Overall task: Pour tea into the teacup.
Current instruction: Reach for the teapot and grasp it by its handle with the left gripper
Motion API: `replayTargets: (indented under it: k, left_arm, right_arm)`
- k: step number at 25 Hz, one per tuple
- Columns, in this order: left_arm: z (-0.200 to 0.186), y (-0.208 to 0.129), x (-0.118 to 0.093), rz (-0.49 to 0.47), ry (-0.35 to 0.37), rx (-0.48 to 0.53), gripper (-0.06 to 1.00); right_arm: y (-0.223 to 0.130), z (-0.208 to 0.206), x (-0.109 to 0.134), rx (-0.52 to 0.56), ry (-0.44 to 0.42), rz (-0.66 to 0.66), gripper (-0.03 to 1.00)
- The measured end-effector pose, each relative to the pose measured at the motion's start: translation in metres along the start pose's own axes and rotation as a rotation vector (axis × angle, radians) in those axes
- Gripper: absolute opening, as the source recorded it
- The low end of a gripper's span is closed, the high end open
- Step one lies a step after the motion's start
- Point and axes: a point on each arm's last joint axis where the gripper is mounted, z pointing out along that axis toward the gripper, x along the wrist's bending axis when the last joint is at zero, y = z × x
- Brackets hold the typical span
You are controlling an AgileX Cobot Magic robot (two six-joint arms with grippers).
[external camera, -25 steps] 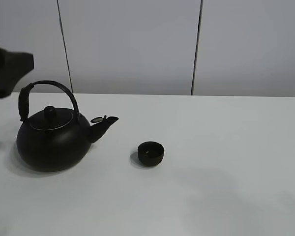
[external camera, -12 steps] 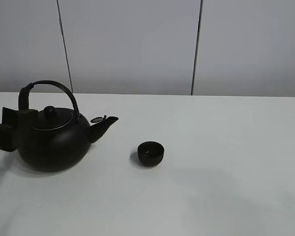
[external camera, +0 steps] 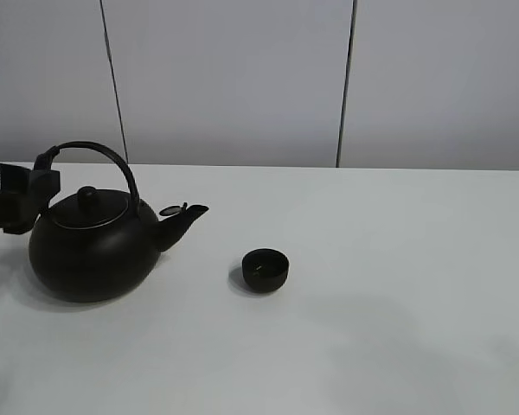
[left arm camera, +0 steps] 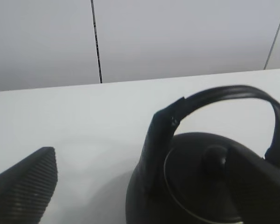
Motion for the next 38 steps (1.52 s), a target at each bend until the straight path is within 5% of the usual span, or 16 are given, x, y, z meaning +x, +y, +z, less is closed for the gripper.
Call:
replayTargets:
  k: [28,38]
  left_arm:
    - [0.04,0.001,0.01,0.013,-0.052,0.11,0.7]
    - [0.052,0.005,0.01,0.009,-0.054,0.062,0.7]
  right_arm:
    - [0.0,0.0,0.0,-0.002,0.0,0.0,0.69]
    - [0.0,0.0,0.0,-0.002,0.0,0.0,0.69]
